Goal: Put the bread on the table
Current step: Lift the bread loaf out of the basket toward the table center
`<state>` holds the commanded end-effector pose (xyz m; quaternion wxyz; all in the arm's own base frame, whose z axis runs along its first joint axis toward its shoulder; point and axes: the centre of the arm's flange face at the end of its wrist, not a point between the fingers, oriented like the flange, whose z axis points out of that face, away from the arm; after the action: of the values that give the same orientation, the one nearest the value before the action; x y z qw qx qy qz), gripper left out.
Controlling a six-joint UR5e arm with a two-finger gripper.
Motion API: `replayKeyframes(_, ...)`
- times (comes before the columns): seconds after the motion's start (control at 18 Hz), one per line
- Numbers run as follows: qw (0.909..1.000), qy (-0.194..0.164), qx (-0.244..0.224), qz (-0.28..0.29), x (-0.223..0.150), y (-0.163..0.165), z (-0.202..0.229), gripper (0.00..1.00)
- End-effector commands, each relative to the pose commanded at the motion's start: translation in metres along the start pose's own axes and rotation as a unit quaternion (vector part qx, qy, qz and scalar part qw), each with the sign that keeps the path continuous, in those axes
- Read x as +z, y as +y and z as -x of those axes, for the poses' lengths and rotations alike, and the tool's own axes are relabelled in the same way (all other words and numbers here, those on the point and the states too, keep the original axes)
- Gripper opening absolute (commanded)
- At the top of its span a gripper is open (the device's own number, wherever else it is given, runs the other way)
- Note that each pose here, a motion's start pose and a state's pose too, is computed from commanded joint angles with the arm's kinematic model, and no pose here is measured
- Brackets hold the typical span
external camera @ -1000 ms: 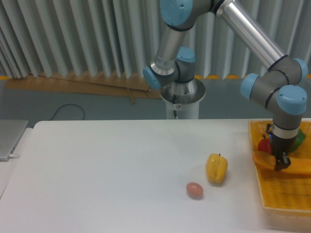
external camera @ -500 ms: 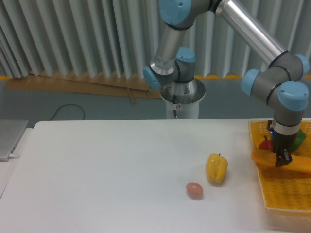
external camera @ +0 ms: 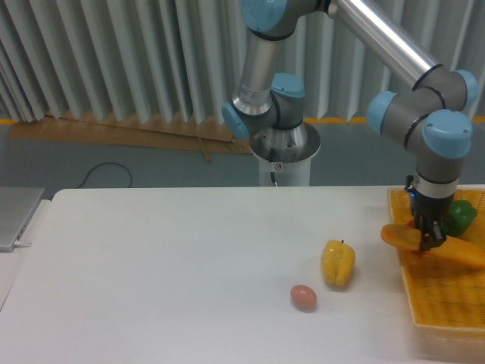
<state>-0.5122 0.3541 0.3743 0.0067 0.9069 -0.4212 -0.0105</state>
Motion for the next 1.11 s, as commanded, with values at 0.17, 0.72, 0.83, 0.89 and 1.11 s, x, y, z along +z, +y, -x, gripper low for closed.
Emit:
replayKeyframes(0.17,0.9999,0.007,-0.014,-0.005,-0.015,-0.009,-0.007,0.48)
replayKeyframes(0.72,0.9963,0.007,-0.086,-0.004,-0.067,-0.114,-0.023,0.48)
replayKeyframes(0.83,0.9949,0.004,-0.100,-0.006,-0.075,-0.132,-0.026,0.48)
replayKeyframes(0.89,0.9938,0.002,-0.111,-0.005,-0.078,-0.143,-0.026,0.48)
replayKeyframes(1.11,0.9913,-0.001,-0.132,-0.005,-0.091,-0.200,-0.024,0.48)
